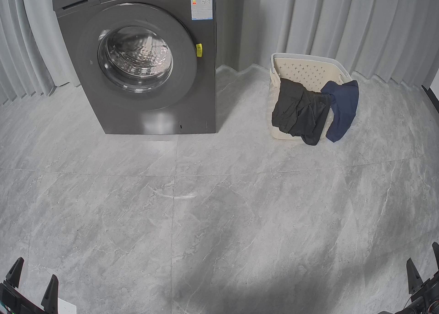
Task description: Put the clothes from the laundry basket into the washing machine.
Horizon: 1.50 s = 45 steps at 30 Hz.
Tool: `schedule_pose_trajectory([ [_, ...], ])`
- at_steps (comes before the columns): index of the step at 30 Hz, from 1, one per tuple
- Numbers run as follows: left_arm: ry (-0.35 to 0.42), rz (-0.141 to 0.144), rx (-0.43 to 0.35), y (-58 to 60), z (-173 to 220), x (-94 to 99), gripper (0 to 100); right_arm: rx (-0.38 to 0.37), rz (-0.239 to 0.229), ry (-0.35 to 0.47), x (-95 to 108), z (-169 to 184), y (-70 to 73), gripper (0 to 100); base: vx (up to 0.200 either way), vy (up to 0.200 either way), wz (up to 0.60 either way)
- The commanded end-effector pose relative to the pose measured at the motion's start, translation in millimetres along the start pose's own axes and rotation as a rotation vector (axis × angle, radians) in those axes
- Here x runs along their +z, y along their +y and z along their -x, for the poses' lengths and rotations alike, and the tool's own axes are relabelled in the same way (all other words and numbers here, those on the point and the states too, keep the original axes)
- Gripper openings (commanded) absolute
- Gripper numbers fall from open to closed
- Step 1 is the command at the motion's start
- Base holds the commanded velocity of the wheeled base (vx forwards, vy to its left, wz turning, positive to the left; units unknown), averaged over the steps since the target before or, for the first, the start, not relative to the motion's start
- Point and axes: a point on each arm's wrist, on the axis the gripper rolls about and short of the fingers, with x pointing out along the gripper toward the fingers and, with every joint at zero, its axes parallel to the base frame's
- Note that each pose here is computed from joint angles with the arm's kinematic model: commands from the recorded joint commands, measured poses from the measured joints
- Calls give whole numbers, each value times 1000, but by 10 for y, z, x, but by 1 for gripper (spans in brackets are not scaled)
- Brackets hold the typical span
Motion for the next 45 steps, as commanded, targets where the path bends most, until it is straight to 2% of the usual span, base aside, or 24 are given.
schedule_pose_trajectory([
  [1, 2, 0, 0, 0, -2, -51, 100, -1, 1, 1, -52, -1, 0, 100, 0, 0, 0],
  [3, 4, 0, 0, 0, -2, -53, 100, -1, 1, 1, -52, -1, 0, 100, 0, 0, 0],
  [22, 2, 3, 0, 0, -2, -51, 100, -1, 1, 1, -52, -1, 0, 100, 200, 0, 0],
  [31, 2, -6, -3, 0, -2, -52, 100, -1, 1, 1, -52, -1, 0, 100, 200, 0, 0],
  [39, 2, 9, 0, 0, -2, -51, 100, -1, 1, 1, -52, -1, 0, 100, 200, 0, 0],
  [45, 2, 12, 1, 1, -2, -51, 100, -1, 1, 1, -52, -1, 0, 100, 0, 0, 0],
])
